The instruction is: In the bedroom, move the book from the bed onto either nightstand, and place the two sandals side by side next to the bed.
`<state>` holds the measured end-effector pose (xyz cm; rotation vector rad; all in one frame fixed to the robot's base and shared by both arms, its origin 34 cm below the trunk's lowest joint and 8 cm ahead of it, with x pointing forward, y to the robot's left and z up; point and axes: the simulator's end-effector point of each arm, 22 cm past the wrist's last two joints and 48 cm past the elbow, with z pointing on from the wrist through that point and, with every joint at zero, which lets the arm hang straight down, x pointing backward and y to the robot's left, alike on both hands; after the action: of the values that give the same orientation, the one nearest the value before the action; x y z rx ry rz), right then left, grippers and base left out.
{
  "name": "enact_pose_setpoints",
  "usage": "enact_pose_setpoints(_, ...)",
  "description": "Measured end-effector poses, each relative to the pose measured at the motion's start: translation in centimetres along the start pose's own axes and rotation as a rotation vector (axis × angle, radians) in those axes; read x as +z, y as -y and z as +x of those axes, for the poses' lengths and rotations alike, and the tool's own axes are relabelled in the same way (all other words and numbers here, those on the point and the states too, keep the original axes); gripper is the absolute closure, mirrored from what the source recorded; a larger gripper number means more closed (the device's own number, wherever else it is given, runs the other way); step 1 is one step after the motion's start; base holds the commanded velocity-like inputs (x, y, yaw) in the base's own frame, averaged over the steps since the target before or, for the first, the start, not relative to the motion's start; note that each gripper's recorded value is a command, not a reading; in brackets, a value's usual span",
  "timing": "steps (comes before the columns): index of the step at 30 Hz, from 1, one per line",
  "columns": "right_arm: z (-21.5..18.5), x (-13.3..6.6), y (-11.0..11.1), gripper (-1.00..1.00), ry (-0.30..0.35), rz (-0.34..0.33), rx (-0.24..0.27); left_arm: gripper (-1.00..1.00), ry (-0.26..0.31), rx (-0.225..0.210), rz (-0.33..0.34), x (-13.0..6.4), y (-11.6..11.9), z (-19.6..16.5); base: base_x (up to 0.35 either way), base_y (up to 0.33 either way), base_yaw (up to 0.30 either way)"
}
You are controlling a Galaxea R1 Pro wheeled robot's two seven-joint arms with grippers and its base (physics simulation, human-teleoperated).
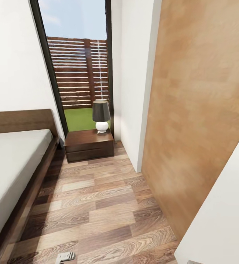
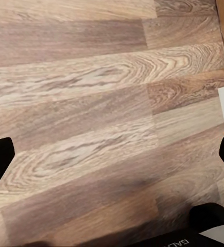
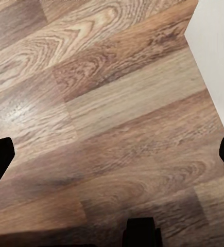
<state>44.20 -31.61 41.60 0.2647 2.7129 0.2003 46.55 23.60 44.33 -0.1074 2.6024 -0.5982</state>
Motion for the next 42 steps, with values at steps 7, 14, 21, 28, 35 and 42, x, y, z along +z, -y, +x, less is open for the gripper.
enact_pose_setpoints(7, 0.05, 0.0, 0.01, -1.0, -0.001, 0.0, -0.002, -1.0, 0.0, 0.001, 0.0, 0.0, -0.01, 0.01, 0.0, -0.023, 0.0)
enact_pose_setpoints(14, 0.05, 0.0, 0.01, -1.0, -0.001, 0.0, -0.003, -1.0, 0.0, 0.001, 0.0, 0.0, -0.01, 0.0, 0.0, -0.002, 0.0)
enact_pose_setpoints(21, 0.03, 0.0, 0.0, -1.0, -0.001, 0.0, -0.004, -1.0, -0.001, 0.0, 0.0, 0.0, -0.01, 0.01, 0.0, 0.0, 0.0)
enact_pose_setpoints(28, 0.05, 0.0, -0.01, -1.0, -0.001, 0.0, -0.002, -1.0, 0.0, 0.001, 0.0, 0.0, -0.01, 0.0, 0.0, 0.0, 0.02)
enact_pose_setpoints(35, 0.04, 0.0, -0.02, -1.0, -0.001, 0.0, -0.003, -1.0, 0.0, 0.001, 0.0, -0.01, -0.01, 0.01, 0.039, 0.0, 0.118)
enact_pose_setpoints(42, 0.03, -0.03, 0.0, -1.0, -0.001, 0.0, -0.004, -1.0, 0.0, 0.001, 0.0, -0.03, 0.0, 0.01, 0.273, 0.0, 0.025)
